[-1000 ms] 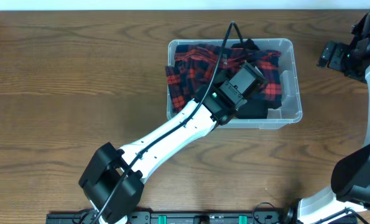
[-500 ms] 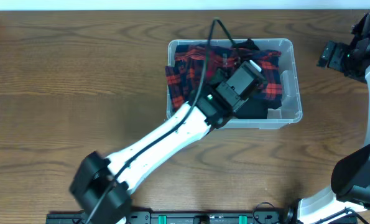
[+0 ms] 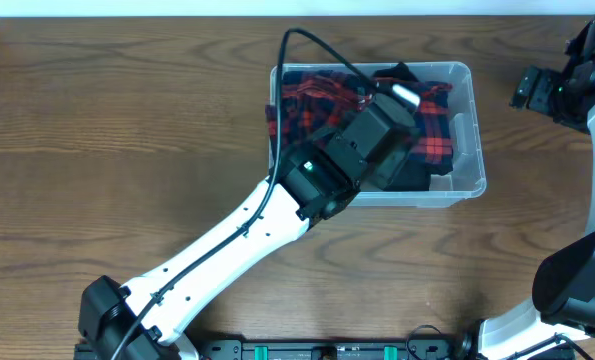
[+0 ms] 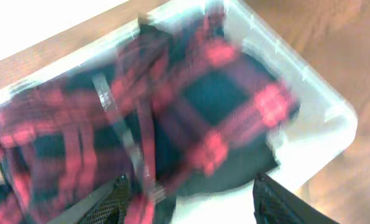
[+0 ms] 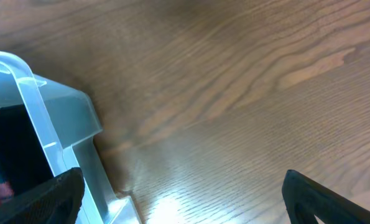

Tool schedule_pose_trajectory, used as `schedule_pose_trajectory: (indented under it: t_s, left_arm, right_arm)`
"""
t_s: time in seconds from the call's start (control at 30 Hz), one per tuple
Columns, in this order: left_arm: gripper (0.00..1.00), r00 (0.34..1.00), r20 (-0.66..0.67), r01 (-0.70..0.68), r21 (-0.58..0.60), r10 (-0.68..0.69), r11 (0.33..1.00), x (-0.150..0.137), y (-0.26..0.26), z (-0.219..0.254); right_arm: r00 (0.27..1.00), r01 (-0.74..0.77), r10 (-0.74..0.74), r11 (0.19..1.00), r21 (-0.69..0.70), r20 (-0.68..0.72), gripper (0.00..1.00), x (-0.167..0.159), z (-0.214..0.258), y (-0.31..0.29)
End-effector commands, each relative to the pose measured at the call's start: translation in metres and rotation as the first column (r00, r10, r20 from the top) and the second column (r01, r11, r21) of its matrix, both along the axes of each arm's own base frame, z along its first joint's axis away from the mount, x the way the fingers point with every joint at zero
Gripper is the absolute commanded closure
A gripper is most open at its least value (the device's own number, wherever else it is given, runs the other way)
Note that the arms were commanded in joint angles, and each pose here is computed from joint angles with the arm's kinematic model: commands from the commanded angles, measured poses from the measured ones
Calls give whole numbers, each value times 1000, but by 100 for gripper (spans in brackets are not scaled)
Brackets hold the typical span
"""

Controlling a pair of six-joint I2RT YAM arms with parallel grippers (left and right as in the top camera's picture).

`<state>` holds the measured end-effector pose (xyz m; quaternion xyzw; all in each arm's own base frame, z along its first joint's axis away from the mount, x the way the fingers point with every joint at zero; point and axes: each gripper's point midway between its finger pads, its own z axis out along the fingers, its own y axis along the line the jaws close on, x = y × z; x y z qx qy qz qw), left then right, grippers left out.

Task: Pack container
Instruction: 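Lift the plaid shirt with left gripper and carry it over the bin, then lay the plaid shirt across the bin and push it down with left gripper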

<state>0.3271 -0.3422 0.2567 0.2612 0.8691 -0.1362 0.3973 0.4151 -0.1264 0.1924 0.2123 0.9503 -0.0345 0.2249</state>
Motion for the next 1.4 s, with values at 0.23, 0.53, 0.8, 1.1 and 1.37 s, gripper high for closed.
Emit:
schedule_pose_trajectory:
  t_s: [0.23, 0.53, 0.8, 1.1, 1.37]
  left_arm:
    - [39, 967, 72, -238, -98, 246, 966, 82, 11, -19]
    - [37, 953, -165, -248, 56, 254, 967, 89, -4, -164]
    - [37, 853, -436, -231, 177, 287, 957, 49, 0, -267]
    - [35, 786, -558, -168, 219, 264, 961, 22, 1, -307]
    - [32, 815, -529, -175, 165, 237, 971, 30, -6, -271]
  right_arm:
    - [1000, 16, -16, 1000, 4, -4, 1, 0, -2, -2]
    - [1000, 16, -16, 1000, 4, -4, 1, 0, -2, -2]
    - [1000, 16, -16, 1000, 4, -4, 1, 0, -2, -2]
    - [1000, 16, -16, 1000, 4, -4, 1, 0, -2, -2]
    - [1000, 16, -16, 1000, 4, -4, 1, 0, -2, -2]
